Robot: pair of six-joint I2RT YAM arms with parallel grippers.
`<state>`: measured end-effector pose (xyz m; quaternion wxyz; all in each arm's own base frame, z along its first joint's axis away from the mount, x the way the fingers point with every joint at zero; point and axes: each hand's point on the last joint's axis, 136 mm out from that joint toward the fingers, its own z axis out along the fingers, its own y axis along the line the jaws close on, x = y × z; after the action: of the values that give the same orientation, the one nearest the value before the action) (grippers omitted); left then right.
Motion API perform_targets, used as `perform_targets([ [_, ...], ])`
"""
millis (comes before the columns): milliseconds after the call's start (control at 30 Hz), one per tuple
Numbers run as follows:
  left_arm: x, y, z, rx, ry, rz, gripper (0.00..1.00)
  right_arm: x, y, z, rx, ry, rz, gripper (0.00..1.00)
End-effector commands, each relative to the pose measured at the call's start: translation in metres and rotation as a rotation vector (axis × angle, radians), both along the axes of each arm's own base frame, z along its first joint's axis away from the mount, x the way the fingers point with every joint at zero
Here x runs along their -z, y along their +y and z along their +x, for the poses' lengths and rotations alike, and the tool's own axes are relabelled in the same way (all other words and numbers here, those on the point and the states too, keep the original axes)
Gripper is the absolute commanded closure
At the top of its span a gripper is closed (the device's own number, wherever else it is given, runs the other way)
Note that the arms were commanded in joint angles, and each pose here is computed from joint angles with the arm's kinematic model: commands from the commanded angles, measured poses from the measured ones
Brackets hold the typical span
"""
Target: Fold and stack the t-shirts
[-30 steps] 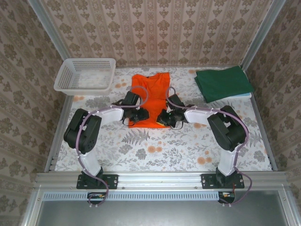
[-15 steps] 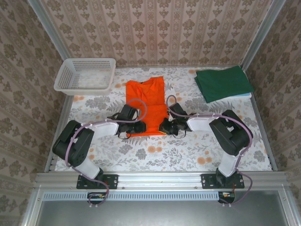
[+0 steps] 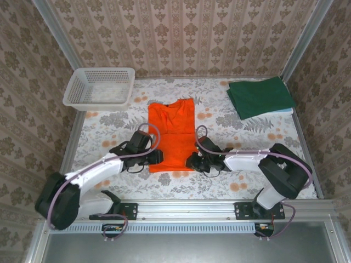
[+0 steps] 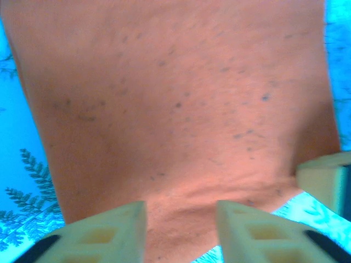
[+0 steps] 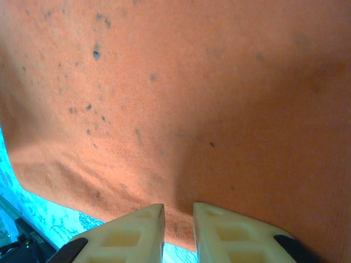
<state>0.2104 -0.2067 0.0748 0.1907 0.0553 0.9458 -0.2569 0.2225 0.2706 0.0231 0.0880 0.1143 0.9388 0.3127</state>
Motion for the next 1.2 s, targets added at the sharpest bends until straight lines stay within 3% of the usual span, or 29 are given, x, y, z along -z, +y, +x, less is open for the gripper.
perform_targets([
  [0, -0.016, -0.016, -0.014, 0.024, 0.027, -0.085, 0.7, -0.002, -0.021, -0.002, 0.082, -0.008, -0.062, 0.75],
  [133, -0.01, -0.048, -0.027, 0.116, 0.085, -0.152, 0.79, -0.013, -0.012, 0.004, 0.065, -0.027, -0.036, 0.76],
  [233, -0.003, -0.071, -0.035, 0.172, 0.128, -0.185, 0.81, -0.01, -0.005, 0.005, 0.056, -0.011, -0.022, 0.79],
  [467, 0.039, -0.084, -0.043, 0.2, 0.231, -0.116, 0.83, 0.013, -0.008, -0.003, 0.04, 0.056, -0.068, 0.82],
  [733, 0.083, -0.009, -0.066, 0.139, 0.271, 0.218, 0.83, 0.031, -0.024, -0.017, 0.059, 0.097, -0.119, 0.83],
  [1033, 0.091, 0.057, -0.08, -0.012, 0.292, 0.311, 0.78, 0.033, -0.03, -0.02, 0.077, 0.105, -0.129, 0.83],
  [1167, 0.081, 0.073, -0.077, -0.088, 0.259, 0.283, 0.76, 0.03, -0.033, -0.023, 0.089, 0.101, -0.127, 0.77],
])
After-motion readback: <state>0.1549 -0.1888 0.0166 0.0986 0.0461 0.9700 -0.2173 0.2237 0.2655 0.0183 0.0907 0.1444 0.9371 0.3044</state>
